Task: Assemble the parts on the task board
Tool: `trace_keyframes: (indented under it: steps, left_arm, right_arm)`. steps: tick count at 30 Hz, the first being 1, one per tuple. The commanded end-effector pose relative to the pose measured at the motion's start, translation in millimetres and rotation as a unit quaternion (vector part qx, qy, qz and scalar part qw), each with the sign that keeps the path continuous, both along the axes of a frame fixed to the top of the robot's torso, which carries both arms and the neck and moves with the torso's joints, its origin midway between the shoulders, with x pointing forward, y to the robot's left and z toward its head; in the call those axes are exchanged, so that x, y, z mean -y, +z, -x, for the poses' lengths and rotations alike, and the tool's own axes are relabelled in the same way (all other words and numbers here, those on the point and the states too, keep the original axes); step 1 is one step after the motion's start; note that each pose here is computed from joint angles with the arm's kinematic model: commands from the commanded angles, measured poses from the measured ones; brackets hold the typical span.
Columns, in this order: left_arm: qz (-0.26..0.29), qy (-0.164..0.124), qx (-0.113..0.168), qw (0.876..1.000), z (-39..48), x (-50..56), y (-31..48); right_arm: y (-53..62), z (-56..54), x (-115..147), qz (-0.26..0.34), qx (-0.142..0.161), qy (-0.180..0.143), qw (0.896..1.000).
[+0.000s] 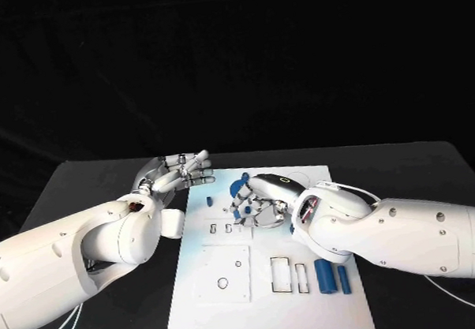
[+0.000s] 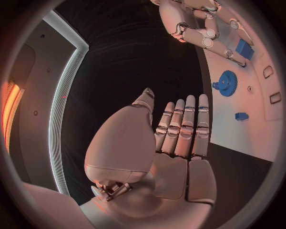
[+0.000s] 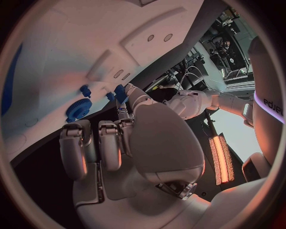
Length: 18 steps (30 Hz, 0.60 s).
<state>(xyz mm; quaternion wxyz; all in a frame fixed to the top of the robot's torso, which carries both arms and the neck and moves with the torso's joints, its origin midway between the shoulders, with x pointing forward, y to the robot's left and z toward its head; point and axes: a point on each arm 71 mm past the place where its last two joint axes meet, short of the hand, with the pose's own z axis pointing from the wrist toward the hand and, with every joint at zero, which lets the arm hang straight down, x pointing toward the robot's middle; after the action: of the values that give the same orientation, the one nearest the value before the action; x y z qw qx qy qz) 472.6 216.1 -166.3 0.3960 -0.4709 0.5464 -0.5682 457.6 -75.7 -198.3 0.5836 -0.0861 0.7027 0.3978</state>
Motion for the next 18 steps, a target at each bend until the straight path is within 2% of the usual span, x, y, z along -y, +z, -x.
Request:
trace_keyframes:
  steps: [1,9,18]
  left_arm:
    - [0.006,-0.012,0.000,1.000,1.1,4.4,1.2]
    - [0.007,-0.016,0.000,1.000,2.2,7.0,1.6]
    - [0.007,-0.015,0.000,1.000,2.3,6.4,1.6]
  right_arm:
    - [-6.8,2.0,-5,0.041,0.009,0.000,0.999]
    - [-17.1,6.6,-14,0.049,0.017,0.002,0.999]
    - [-22.7,6.2,-14,0.058,0.014,0.000,0.998]
